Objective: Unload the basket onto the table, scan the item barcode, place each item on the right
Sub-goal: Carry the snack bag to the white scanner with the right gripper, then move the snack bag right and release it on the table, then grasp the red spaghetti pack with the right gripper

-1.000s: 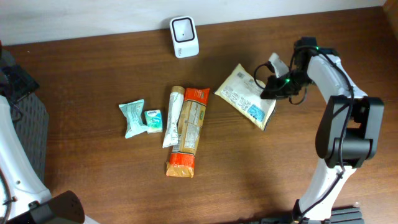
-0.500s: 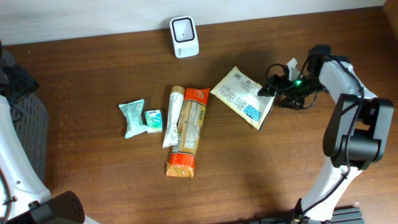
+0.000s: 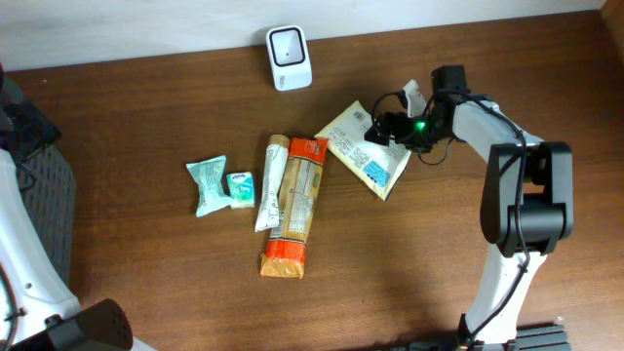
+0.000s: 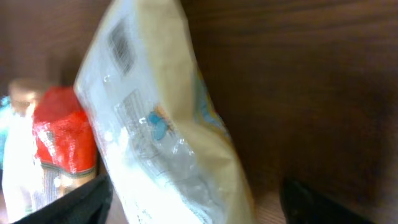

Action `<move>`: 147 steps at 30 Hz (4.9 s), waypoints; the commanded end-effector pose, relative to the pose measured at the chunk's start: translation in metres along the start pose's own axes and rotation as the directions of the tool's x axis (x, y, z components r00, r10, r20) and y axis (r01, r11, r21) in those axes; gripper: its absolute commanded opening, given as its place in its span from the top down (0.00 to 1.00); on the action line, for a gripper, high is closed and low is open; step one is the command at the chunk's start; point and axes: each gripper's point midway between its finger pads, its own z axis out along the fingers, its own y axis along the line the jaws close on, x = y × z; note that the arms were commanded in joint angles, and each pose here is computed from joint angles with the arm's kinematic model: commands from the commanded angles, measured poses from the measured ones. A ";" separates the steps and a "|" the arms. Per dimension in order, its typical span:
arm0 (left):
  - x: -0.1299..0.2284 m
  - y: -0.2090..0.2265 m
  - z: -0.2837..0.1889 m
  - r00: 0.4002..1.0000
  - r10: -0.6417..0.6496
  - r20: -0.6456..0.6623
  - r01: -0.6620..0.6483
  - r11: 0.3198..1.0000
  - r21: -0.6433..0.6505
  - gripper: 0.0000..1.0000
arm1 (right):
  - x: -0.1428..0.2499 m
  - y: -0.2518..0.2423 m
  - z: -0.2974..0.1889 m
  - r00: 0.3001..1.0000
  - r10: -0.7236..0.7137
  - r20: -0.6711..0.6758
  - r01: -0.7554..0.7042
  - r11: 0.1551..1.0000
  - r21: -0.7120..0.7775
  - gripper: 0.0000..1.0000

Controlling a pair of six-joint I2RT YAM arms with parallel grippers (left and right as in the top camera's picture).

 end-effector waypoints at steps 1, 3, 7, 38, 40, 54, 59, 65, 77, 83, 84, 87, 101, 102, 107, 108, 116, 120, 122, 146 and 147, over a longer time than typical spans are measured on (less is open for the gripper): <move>-0.003 0.003 -0.003 1.000 -0.010 0.015 0.010 1.000 -0.004 0.01 | 0.045 -0.035 0.030 0.986 0.086 -0.142 -0.073 0.993 0.093 0.29; -0.003 0.003 -0.003 1.000 -0.010 0.015 0.010 1.000 -0.004 0.01 | 0.063 -0.035 0.026 0.970 0.125 -0.207 -0.105 0.989 0.102 0.25; -0.003 0.003 -0.003 1.000 -0.009 0.014 0.009 1.000 -0.004 0.01 | 0.067 -0.032 0.027 0.967 0.123 -0.224 -0.102 0.990 0.102 0.32; -0.003 0.003 -0.003 1.000 -0.009 0.014 0.009 1.000 -0.004 0.01 | -0.098 0.177 -0.153 0.799 -0.574 0.180 0.425 0.750 0.506 0.96; -0.003 0.003 -0.003 1.000 -0.009 0.014 0.009 1.000 -0.004 0.01 | -0.116 0.184 -0.153 0.750 -0.635 0.185 0.367 0.633 0.682 0.96; -0.003 0.003 -0.003 1.000 -0.010 0.015 0.010 1.000 -0.004 0.01 | -0.191 0.200 -0.086 0.478 -0.849 -0.226 0.269 -0.104 0.958 0.96; -0.003 0.003 -0.003 1.000 -0.009 0.014 0.009 1.000 -0.004 0.01 | -0.192 0.194 -0.037 0.393 -0.812 -0.432 0.340 -0.308 0.889 0.96; -0.003 0.003 -0.003 1.000 -0.010 0.015 0.010 1.000 -0.004 0.01 | -0.197 0.179 -0.025 0.429 -0.780 -0.456 0.279 -0.366 0.888 0.96; -0.003 0.003 -0.003 1.000 -0.009 0.014 0.009 1.000 -0.004 0.01 | -0.198 0.179 -0.027 0.425 -0.778 -0.463 0.266 -0.381 0.885 0.96; -0.003 0.003 -0.003 1.000 -0.009 0.014 0.009 1.000 -0.004 0.01 | -0.202 0.164 -0.042 0.479 -0.756 -0.447 0.233 -0.381 0.895 0.96; -0.003 0.003 -0.003 1.000 -0.009 0.014 0.009 1.000 -0.004 0.01 | -0.202 0.165 -0.050 0.501 -0.753 -0.427 0.203 -0.377 0.903 0.96; -0.003 0.003 -0.003 1.000 -0.010 0.014 0.010 1.000 -0.004 0.01 | -0.203 0.178 -0.084 0.519 -0.761 -0.389 0.175 -0.351 0.920 0.96; -0.003 0.003 -0.003 1.000 -0.010 0.015 0.010 1.000 -0.004 0.01 | -0.029 0.085 -0.247 0.974 -0.137 0.182 0.092 0.967 0.240 0.96; -0.003 0.003 -0.003 1.000 -0.010 0.015 0.010 1.000 -0.004 0.01 | -0.024 0.067 -0.250 0.982 -0.074 0.176 0.034 0.975 0.220 0.96; -0.003 0.003 -0.003 1.000 -0.010 0.014 0.010 1.000 -0.004 0.01 | 0.013 -0.059 -0.226 0.953 0.252 0.168 -0.276 0.951 0.141 0.96; -0.003 0.003 -0.003 1.000 -0.009 0.014 0.009 1.000 -0.004 0.01 | 0.018 -0.073 -0.221 0.946 0.272 0.173 -0.297 0.944 0.140 0.96; -0.003 0.003 -0.003 1.000 -0.010 0.015 0.010 1.000 -0.004 0.01 | 0.067 -0.153 -0.195 0.840 0.501 0.210 -0.538 0.820 0.196 0.32; -0.003 0.003 -0.003 1.000 -0.010 0.015 0.010 1.000 -0.004 0.01 | 0.057 -0.126 -0.197 0.865 0.476 0.160 -0.501 0.839 0.214 0.23; -0.003 0.003 -0.003 1.000 -0.010 0.014 0.010 1.000 -0.004 0.01 | 0.046 -0.107 -0.199 0.898 0.421 0.130 -0.441 0.850 0.288 0.21; -0.003 0.003 -0.003 1.000 -0.010 0.014 0.010 1.000 -0.004 0.01 | 0.033 0.139 -0.020 0.899 -0.422 -0.121 0.432 0.898 0.084 0.25; -0.003 0.003 -0.003 1.000 -0.009 0.014 0.009 1.000 -0.004 0.01 | 0.034 0.147 -0.006 0.877 -0.468 -0.104 0.476 0.877 0.070 0.25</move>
